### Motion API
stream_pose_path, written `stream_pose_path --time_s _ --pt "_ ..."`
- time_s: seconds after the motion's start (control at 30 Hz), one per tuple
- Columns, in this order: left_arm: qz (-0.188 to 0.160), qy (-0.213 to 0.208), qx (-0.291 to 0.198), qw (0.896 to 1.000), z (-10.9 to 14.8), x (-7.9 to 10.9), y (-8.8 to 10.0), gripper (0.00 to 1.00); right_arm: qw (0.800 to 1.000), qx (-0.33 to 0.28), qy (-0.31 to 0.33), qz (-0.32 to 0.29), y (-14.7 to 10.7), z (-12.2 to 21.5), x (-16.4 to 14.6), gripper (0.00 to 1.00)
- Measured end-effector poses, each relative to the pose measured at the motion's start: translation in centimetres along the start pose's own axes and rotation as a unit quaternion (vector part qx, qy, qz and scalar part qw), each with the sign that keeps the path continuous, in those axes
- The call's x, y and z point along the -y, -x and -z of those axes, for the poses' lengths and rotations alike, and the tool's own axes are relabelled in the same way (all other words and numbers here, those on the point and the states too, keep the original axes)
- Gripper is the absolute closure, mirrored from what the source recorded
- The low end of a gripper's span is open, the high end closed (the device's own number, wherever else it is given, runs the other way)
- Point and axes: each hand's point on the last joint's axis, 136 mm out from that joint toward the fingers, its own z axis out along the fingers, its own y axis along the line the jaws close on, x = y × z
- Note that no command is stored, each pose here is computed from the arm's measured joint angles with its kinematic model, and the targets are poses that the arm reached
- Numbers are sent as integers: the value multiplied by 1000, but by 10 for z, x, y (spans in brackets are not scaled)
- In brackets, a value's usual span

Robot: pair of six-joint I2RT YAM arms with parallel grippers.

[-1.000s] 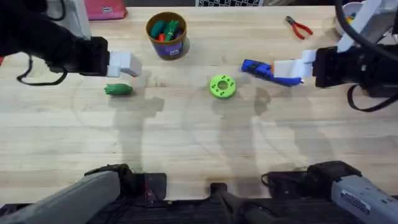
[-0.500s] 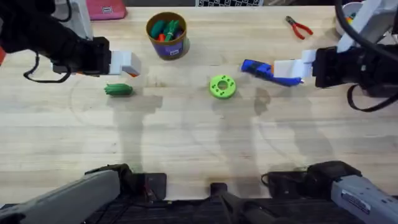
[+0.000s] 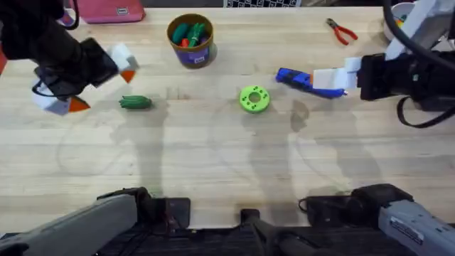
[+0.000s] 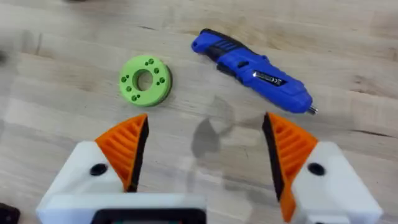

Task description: Pick up the gripper from the table and insert it into the empty holder that is missing its gripper. Then pick up a screw, insert it into the mounting hole, and use the screwdriver to tighten it. Finally, clean up the table by picking up the vegetable and placing it into the bucket.

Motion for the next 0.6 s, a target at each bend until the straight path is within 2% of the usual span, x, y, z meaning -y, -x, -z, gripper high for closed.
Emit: stream_pose_path --time_s 0.07,0.13,0.2,0.27,0.33,0.4,0.6 --pt "96 15 12 995 0 -6 4 14 1000 0 0 0 0 0 0 8" --pt "176 21 20 984 0 -9 6 15 1000 0 0 0 0 0 0 7" --pt "247 24 27 968 0 -11 7 15 1000 0 0 0 0 0 0 7" --pt "299 25 28 954 -1 -11 8 15 1000 -1 0 0 -1 0 0 7" --pt "337 25 27 941 -6 -8 10 15 1000 -4 0 -1 -2 0 0 7" --pt "358 24 27 933 -13 -3 15 15 1000 -7 0 -1 -4 0 0 8" --pt "391 33 19 920 -46 11 29 13 1000 -11 0 -2 -5 0 0 7"
